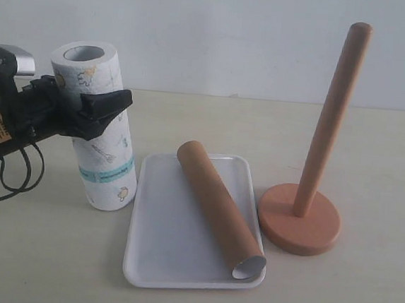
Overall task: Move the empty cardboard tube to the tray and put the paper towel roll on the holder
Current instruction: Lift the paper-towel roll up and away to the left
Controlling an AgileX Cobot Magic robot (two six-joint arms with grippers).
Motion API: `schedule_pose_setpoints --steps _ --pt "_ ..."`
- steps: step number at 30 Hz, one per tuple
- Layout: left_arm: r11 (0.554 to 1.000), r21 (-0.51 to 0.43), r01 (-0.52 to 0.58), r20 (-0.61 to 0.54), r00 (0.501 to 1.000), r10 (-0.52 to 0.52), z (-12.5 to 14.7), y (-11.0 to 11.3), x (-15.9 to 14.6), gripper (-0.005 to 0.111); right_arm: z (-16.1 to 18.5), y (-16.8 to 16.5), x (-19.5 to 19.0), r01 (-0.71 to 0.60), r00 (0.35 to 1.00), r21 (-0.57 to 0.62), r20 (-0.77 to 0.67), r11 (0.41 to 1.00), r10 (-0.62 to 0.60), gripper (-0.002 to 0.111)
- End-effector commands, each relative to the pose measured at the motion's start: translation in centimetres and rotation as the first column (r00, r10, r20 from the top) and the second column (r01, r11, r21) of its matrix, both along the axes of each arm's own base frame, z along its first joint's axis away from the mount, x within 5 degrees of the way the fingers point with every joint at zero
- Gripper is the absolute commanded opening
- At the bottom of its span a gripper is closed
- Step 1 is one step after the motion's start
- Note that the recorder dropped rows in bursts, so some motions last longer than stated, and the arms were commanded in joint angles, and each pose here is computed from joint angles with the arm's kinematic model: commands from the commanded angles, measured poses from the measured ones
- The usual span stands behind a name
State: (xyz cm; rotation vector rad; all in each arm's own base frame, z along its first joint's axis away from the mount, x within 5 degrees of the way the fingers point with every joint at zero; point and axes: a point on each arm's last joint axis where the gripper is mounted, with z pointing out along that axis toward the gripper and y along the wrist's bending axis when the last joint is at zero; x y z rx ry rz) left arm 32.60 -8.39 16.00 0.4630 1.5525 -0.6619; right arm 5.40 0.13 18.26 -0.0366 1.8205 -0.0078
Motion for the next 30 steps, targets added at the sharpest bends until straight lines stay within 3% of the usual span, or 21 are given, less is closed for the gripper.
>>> schedule_pose_setpoints --steps 1,6,11,18,23,30 --pt "0.999 -0.007 0.043 0.091 0.995 -0.042 2.7 -0.4 -0.6 0.004 0.1 0.0 0.0 -0.001 1.0 0.0 0.014 1.0 0.001 0.0" --pt "0.998 0.013 0.065 0.219 0.973 -0.066 7.1 -0.4 -2.0 0.004 0.1 0.0 0.0 -0.001 1.0 0.0 0.014 1.0 0.001 0.0" --pt "0.999 0.035 -0.007 0.315 0.949 -0.004 13.6 0.3 -4.5 0.004 0.1 0.0 0.0 -0.001 1.0 0.0 0.014 1.0 0.001 0.0" --pt "0.988 -0.064 -0.14 0.243 0.958 0.151 22.5 1.7 -6.9 0.004 0.1 0.0 0.0 -0.001 1.0 0.0 0.014 1.0 0.001 0.0" --pt "0.999 -0.039 0.012 0.208 0.978 -0.003 25.6 0.1 -7.5 0.004 0.2 0.0 0.0 -0.002 1.0 0.01 0.018 1.0 0.002 0.0" --pt "0.989 -0.057 0.134 0.175 0.977 -0.122 28.1 -5.2 -6.5 0.004 0.1 0.0 0.0 -0.002 1.0 0.01 0.015 1.0 0.002 0.0"
